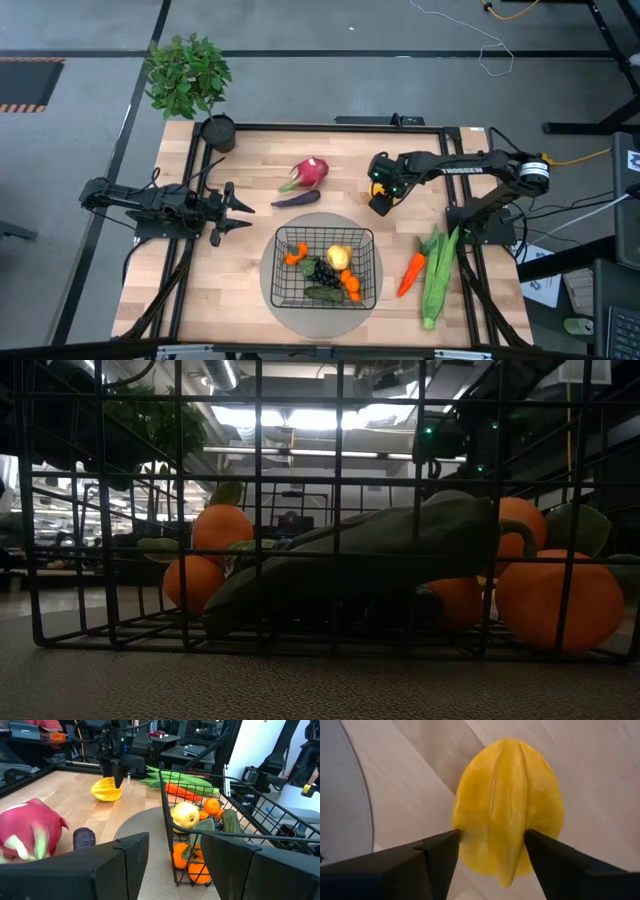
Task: Build produce basket
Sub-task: Put the yellow starfruit into the black wire basket
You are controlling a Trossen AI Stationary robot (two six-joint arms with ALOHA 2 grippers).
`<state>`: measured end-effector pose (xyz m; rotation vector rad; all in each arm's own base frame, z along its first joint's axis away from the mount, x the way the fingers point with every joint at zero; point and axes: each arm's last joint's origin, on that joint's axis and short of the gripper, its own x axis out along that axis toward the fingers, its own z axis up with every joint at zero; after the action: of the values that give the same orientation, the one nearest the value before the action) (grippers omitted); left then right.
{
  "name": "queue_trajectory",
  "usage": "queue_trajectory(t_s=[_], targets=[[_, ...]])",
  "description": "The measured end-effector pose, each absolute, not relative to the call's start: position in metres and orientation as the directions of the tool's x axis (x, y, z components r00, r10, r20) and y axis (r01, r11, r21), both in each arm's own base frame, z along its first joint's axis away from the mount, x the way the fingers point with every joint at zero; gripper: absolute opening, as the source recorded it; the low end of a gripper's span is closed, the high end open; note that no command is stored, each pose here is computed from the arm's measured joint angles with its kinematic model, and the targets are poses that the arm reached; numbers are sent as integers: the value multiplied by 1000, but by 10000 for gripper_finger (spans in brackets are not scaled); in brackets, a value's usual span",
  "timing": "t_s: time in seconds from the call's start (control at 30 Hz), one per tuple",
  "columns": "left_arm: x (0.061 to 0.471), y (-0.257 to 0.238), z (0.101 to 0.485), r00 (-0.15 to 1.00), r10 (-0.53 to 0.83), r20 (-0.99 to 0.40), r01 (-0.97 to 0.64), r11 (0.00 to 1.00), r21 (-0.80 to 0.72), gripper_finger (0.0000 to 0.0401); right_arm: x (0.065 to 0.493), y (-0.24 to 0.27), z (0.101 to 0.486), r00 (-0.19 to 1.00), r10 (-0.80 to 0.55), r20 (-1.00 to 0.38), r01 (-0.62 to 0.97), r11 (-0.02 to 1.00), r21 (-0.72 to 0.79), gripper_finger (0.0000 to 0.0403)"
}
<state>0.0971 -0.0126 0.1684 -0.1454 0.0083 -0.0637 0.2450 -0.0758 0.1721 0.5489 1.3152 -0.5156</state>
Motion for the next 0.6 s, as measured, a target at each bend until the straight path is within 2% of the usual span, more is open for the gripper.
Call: queue_trajectory(t_s=[0.07,0.13,0.33,0.53,0.6], targets=[[97,-13,168,998,-64,-3,63,987,-145,170,244,-75,171,175,-41,-984,638,766,82,216],[97,-13,168,998,-64,-3,63,987,-145,170,246,-75,173,175,-46,-983,637,767,77,180],[97,-13,168,998,-64,-3,63,987,-145,170,256,-80,186,203,-108,-973,626,779,44,24],[97,-13,168,998,-64,-3,63,987,-145,170,270,-80,217,234,-153,-960,599,801,19,9],[97,-13,168,998,-64,-3,63,987,-145,170,279,-75,235,276,-175,-945,567,824,13,6]])
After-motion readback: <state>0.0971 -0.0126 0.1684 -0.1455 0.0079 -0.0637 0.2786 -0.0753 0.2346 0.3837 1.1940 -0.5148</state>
